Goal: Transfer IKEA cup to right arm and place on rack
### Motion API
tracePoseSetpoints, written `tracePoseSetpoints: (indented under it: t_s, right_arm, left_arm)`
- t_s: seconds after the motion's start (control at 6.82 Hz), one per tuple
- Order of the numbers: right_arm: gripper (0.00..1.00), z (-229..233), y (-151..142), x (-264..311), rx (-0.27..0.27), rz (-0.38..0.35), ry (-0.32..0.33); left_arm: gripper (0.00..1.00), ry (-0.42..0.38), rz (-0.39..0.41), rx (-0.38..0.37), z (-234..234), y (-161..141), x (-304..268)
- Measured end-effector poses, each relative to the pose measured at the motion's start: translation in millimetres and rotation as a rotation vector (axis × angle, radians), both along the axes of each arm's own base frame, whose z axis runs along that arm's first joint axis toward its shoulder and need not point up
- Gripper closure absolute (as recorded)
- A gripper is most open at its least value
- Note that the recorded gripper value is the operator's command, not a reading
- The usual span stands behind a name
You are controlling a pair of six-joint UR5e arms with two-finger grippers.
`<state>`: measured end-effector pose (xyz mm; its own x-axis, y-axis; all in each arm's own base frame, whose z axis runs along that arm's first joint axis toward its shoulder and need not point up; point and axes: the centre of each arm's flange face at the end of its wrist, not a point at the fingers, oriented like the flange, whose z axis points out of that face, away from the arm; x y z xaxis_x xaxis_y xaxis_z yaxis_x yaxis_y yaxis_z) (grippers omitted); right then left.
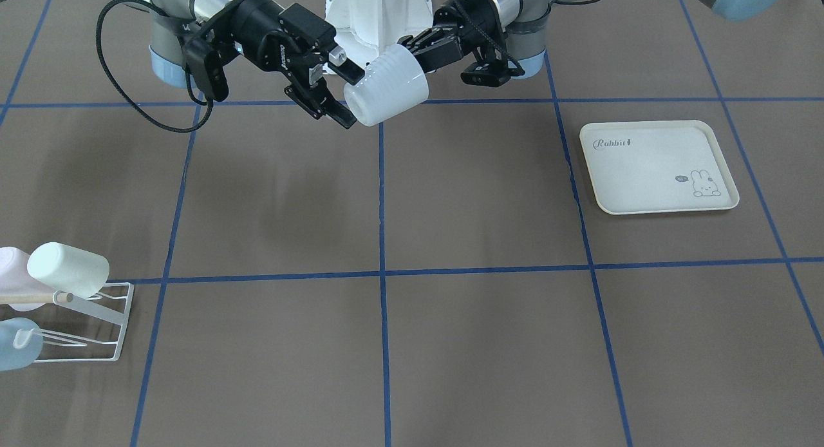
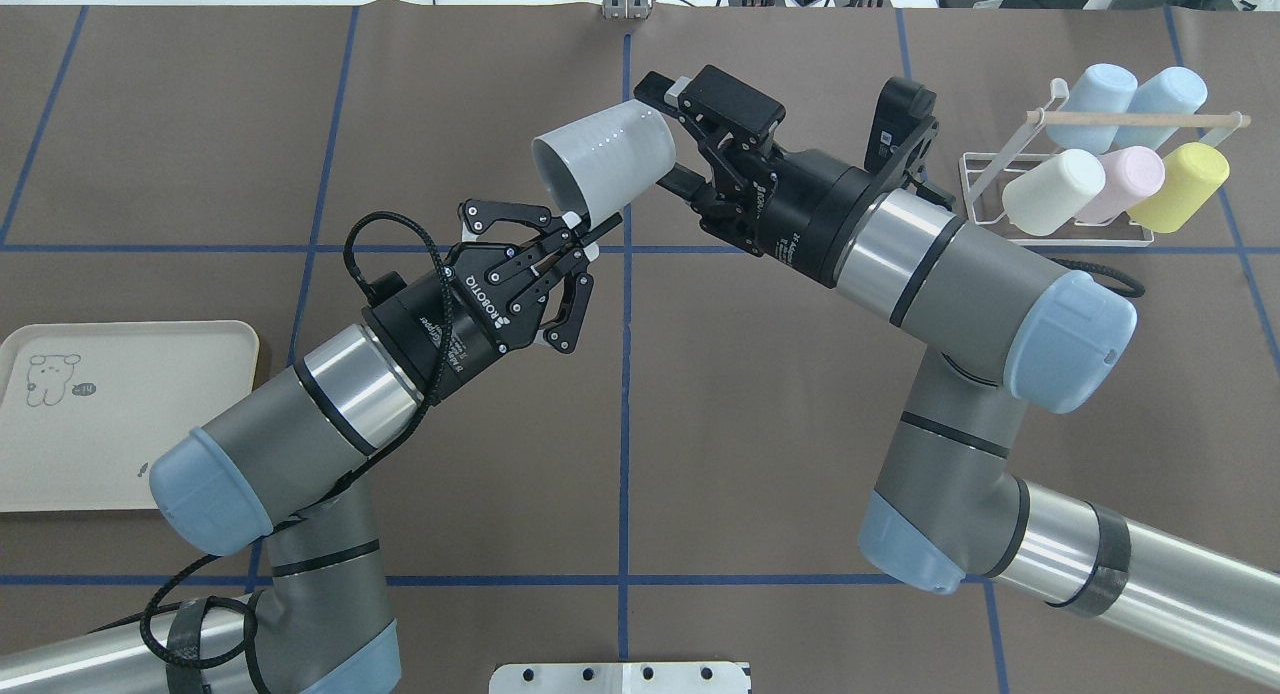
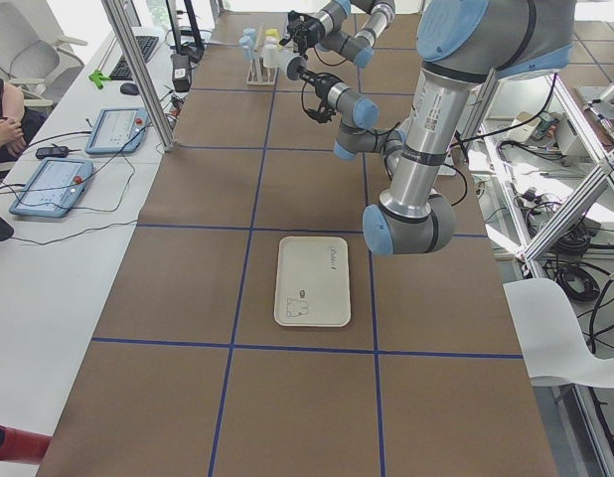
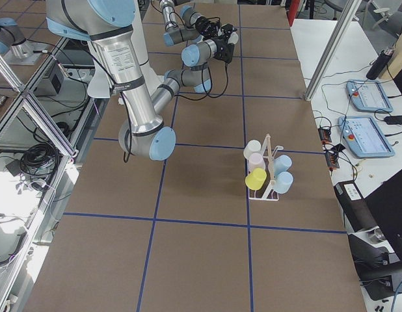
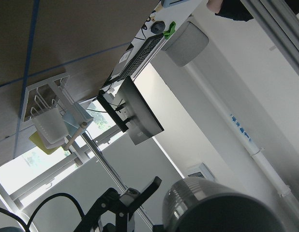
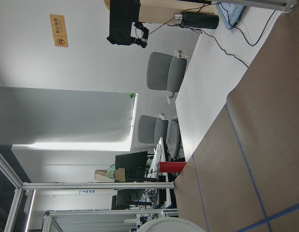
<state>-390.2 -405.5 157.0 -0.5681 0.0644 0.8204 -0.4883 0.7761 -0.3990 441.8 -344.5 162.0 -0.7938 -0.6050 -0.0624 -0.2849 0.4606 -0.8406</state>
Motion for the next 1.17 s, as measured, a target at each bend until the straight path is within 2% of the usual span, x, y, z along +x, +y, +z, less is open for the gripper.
tracePoseSetpoints:
  t_s: [1.17]
  right_arm:
    - [0.01,-5.3,8.6,-8.3,0.0,-0.016,-0.014]
  left_arm:
    - [1.0,0.007,0.012,0.001,-6.4,7.1,6.8]
